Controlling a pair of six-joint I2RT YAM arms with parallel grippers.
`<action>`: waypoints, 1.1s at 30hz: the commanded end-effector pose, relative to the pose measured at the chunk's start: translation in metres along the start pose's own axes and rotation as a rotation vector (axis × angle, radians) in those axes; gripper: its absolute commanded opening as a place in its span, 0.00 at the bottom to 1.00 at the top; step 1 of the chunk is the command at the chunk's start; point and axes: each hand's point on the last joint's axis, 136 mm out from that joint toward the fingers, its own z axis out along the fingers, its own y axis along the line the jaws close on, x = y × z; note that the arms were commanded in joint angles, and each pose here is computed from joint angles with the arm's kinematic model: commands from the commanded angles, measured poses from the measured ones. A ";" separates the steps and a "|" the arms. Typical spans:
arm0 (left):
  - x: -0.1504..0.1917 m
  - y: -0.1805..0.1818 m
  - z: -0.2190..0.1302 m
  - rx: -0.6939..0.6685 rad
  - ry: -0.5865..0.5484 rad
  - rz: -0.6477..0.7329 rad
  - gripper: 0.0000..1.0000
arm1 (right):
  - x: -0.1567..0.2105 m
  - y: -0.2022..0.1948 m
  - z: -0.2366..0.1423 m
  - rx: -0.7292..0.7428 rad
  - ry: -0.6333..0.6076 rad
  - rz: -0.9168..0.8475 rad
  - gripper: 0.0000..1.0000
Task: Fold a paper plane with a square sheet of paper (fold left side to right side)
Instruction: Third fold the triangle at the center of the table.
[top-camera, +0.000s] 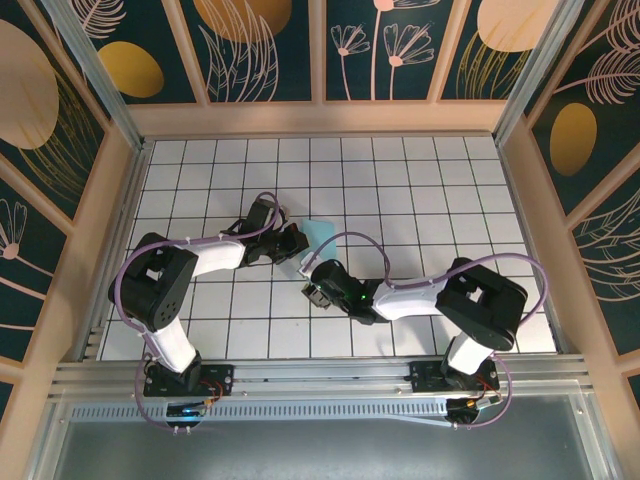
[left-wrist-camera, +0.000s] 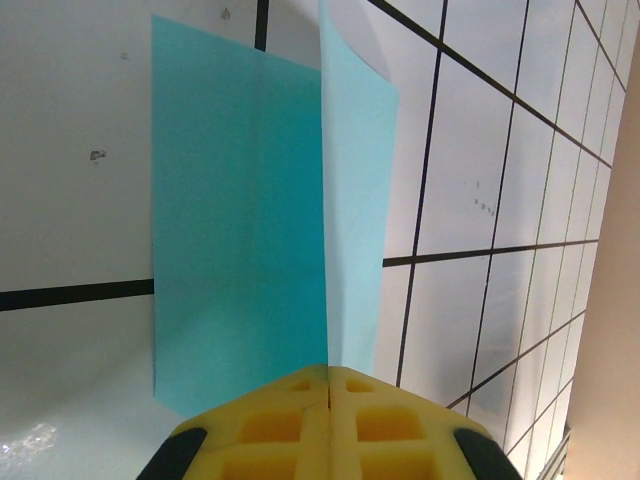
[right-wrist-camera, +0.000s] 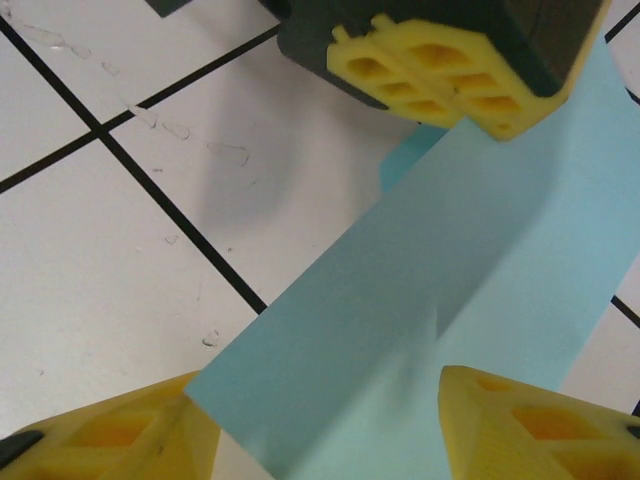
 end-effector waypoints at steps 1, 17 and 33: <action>0.003 -0.005 -0.001 0.019 0.008 0.001 0.00 | -0.017 -0.006 0.002 0.037 -0.051 0.010 0.54; 0.000 0.004 0.000 -0.027 -0.011 0.013 0.14 | -0.011 -0.007 -0.001 0.007 -0.028 0.050 0.00; -0.043 0.012 -0.055 -0.120 -0.149 0.091 0.34 | -0.008 -0.008 -0.008 -0.237 0.011 0.256 0.00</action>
